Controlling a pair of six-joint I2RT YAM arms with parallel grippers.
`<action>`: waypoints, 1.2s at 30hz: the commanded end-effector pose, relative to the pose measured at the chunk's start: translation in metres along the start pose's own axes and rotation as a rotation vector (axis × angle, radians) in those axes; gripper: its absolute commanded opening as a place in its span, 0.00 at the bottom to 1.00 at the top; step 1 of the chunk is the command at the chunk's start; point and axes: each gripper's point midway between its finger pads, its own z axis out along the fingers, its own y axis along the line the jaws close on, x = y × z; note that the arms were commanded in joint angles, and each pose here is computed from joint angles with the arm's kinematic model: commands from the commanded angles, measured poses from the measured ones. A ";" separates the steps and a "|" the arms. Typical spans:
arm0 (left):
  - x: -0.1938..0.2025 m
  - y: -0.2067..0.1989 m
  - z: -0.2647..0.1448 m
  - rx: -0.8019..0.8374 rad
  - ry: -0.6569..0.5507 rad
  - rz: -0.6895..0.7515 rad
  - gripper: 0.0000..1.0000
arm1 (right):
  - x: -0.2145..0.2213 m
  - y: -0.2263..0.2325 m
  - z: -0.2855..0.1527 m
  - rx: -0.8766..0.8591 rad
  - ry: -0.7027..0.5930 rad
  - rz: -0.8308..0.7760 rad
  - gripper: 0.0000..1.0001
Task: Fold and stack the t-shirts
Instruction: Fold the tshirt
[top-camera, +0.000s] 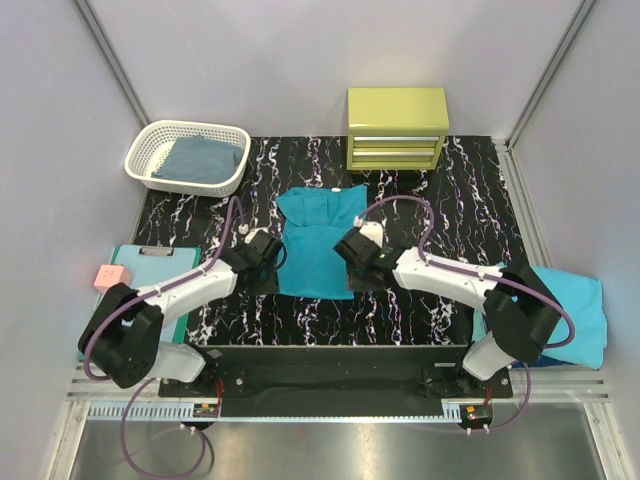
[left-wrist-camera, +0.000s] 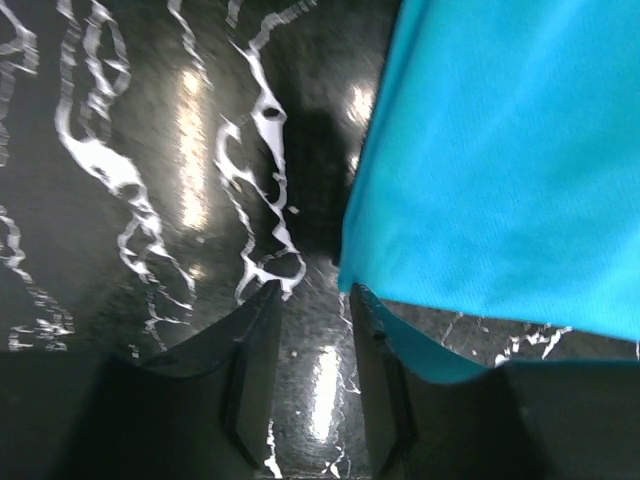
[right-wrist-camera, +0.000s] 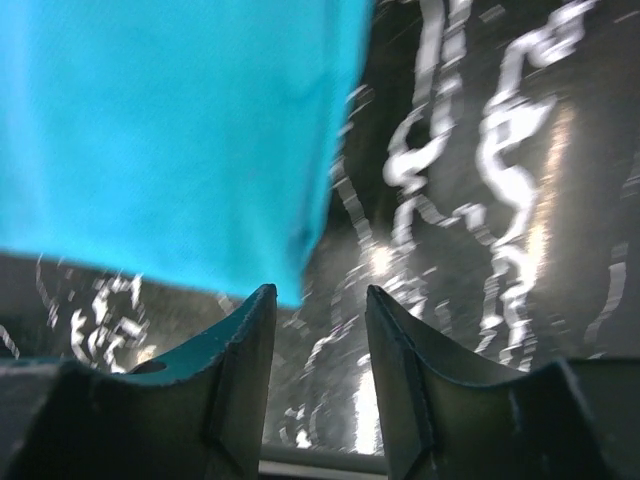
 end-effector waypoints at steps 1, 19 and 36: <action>0.000 -0.021 -0.008 0.095 -0.046 -0.019 0.43 | 0.010 0.031 -0.007 -0.037 -0.009 -0.017 0.50; -0.005 -0.025 0.007 0.066 -0.055 -0.012 0.41 | 0.019 0.030 -0.008 -0.012 -0.022 -0.042 0.52; 0.000 -0.024 0.017 0.049 -0.036 -0.020 0.20 | 0.029 0.017 0.001 0.032 -0.011 -0.044 0.56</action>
